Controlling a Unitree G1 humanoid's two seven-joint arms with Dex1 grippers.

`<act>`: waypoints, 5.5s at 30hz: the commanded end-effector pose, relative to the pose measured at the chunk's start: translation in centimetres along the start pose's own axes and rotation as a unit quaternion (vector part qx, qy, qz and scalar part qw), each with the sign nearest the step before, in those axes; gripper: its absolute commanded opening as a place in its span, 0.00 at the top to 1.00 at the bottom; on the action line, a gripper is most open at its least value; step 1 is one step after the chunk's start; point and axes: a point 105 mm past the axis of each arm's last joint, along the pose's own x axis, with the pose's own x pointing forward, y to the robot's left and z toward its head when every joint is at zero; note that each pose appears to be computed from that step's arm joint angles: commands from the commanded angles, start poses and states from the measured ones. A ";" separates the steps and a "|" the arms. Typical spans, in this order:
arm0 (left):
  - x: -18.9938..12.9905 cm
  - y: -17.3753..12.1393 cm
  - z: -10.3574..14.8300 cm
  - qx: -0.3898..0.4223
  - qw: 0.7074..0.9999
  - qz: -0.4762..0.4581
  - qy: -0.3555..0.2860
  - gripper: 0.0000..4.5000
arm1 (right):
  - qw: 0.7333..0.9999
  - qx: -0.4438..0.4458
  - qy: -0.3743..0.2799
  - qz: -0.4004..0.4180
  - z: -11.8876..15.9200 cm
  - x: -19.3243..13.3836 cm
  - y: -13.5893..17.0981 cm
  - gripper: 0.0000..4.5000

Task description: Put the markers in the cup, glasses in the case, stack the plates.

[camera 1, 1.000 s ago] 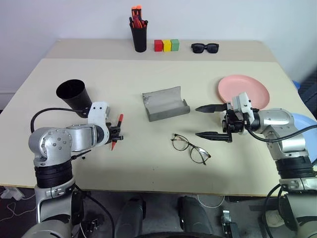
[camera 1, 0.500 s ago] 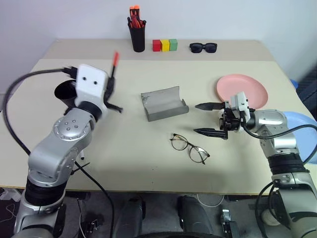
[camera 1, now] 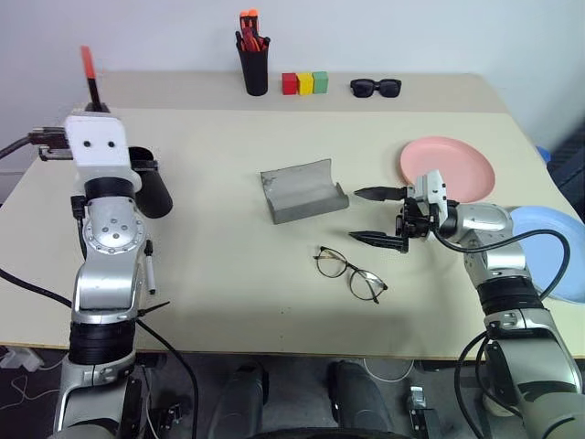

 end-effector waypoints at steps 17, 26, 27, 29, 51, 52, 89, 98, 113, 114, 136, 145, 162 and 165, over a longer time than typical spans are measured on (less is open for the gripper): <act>1.4 -1.4 -1.1 -0.007 1.000 0.004 -0.006 0.99 | 0.996 -0.009 -0.084 -0.014 2.3 -0.4 0.0 0.01; 1.3 -1.9 -1.9 -0.003 1.000 -0.004 -0.002 0.99 | 0.989 -0.012 -0.146 -0.011 5.4 0.7 0.2 0.01; 1.3 -1.9 -1.9 -0.003 1.000 -0.005 -0.002 0.99 | 0.989 -0.012 -0.149 -0.008 5.6 0.9 0.3 0.01; 1.2 -1.9 -2.0 -0.002 1.000 -0.005 -0.002 0.99 | 0.988 -0.013 -0.155 -0.004 6.1 1.2 0.5 0.01; 0.9 -3.1 -2.3 -0.021 0.999 -0.020 -0.015 0.27 | 0.982 -0.012 -0.190 0.000 8.6 2.7 0.9 0.01; 0.8 -3.2 -2.0 -0.029 0.999 -0.023 -0.023 0.27 | 0.982 -0.012 -0.190 -0.002 8.6 2.7 0.9 0.01; -14.8 3.2 -6.9 -0.250 0.845 -0.080 0.467 0.27 | 0.983 0.054 -0.140 0.109 2.1 1.7 6.6 0.01; -13.6 0.7 -8.4 -0.266 0.827 -0.046 0.493 0.27 | 0.986 0.007 -0.120 0.115 1.8 3.2 6.2 0.01; -12.8 -0.7 -9.7 -0.254 0.822 -0.055 0.506 0.27 | 0.988 -0.090 -0.027 0.125 1.3 2.9 5.3 0.01; -12.8 -0.8 -9.8 -0.255 0.821 -0.054 0.508 0.27 | 0.988 -0.091 -0.027 0.125 1.3 2.9 5.3 0.01; -14.4 -6.9 -4.5 -0.274 0.795 -0.274 0.466 0.99 | 0.993 -0.083 -0.030 0.074 1.8 2.3 4.3 0.01; -9.6 -10.0 3.0 -0.219 0.853 -0.413 0.232 0.99 | 0.991 -0.049 -0.126 -0.017 5.2 3.1 2.4 0.01; 0.3 -3.4 2.4 -0.090 0.995 -0.049 -0.011 0.99 | 0.967 -0.025 -0.252 0.007 9.7 7.2 2.3 0.01; 0.5 -2.8 1.5 -0.077 0.996 -0.037 -0.006 0.99 | 0.969 -0.025 -0.244 0.010 9.2 7.1 2.4 0.01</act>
